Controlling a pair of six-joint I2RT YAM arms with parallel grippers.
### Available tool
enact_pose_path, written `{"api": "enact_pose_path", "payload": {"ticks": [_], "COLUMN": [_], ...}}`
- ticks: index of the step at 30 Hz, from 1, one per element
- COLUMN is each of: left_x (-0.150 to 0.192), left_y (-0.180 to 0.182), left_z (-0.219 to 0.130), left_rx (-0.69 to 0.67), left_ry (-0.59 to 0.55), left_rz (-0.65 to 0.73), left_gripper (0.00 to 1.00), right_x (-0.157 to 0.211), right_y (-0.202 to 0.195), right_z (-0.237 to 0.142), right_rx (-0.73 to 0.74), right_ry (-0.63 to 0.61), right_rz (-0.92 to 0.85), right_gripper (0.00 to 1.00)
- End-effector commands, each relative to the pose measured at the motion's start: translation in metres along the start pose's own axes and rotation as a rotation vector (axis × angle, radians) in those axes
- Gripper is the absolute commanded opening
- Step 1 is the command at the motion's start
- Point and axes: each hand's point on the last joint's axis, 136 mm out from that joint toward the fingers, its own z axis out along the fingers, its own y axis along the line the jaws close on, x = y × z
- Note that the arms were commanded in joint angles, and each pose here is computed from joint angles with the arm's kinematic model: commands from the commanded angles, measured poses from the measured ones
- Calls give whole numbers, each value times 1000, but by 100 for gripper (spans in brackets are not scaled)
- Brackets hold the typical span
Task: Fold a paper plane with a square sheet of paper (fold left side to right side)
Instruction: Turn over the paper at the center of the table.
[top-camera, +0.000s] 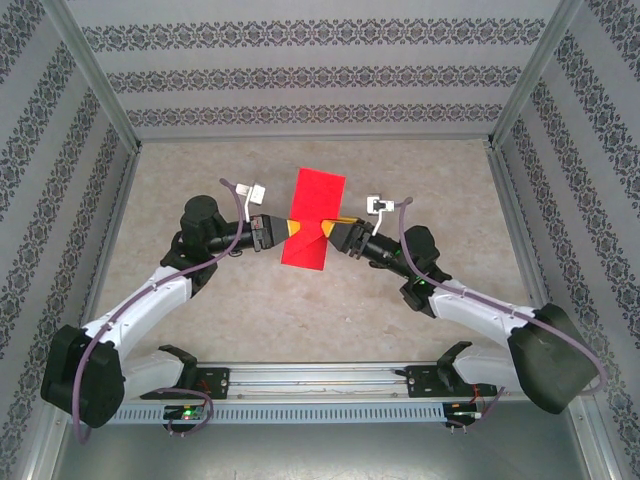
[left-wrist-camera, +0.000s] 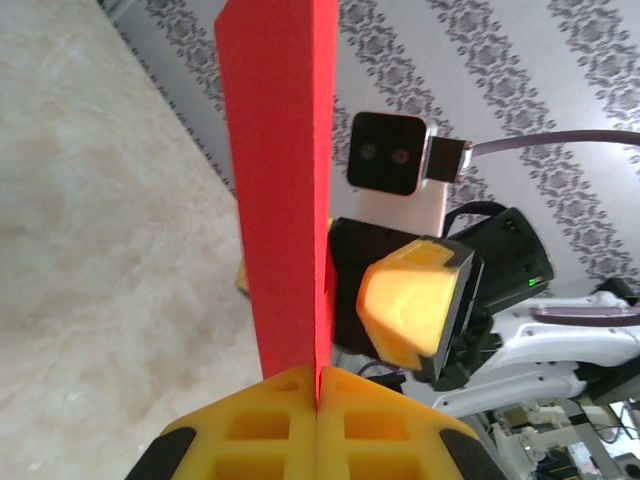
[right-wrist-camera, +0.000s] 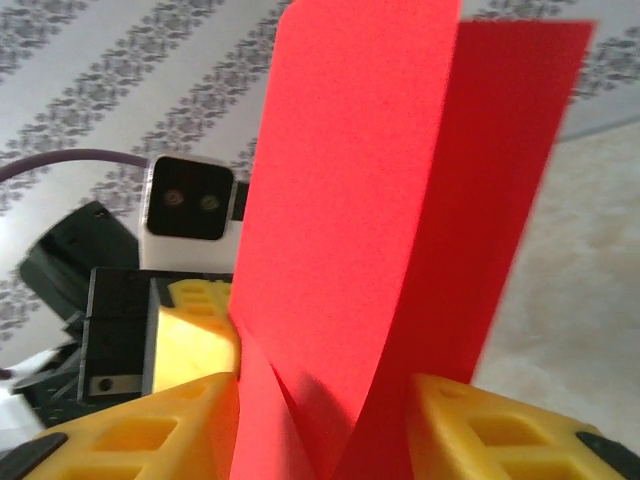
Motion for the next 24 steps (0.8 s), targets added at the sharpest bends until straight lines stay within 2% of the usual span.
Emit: {"api": "enact_pose_path", "payload": {"ticks": [1,6,10,12,19,24], "left_x": [5,19,34,39,47,56], "left_y": [1,28,66,76,91,99], "left_z": [-8,-26,-50,-58,-61,-61], "left_rx": [-111,-353,-673,-789,-1051,-1216], "left_ry": [47,115,232,290,417,505], "left_rz": [104,159,196,233,401,515], "left_gripper": [0,0,0,0,0,0], "right_x": [2,11,17,21,28,26], "right_y": [-26,-61,-91,-103,-129,-138], "right_z": [-14,-39,-69,-84,-126,-151], "right_rx": [155,381,595,695,941,1048], "right_ry": [-5,28,54,71,128,80], "right_rz": [-39,-68,-102,-116,-152,-135], "right_gripper": [53,65,68,71,86,98]}}
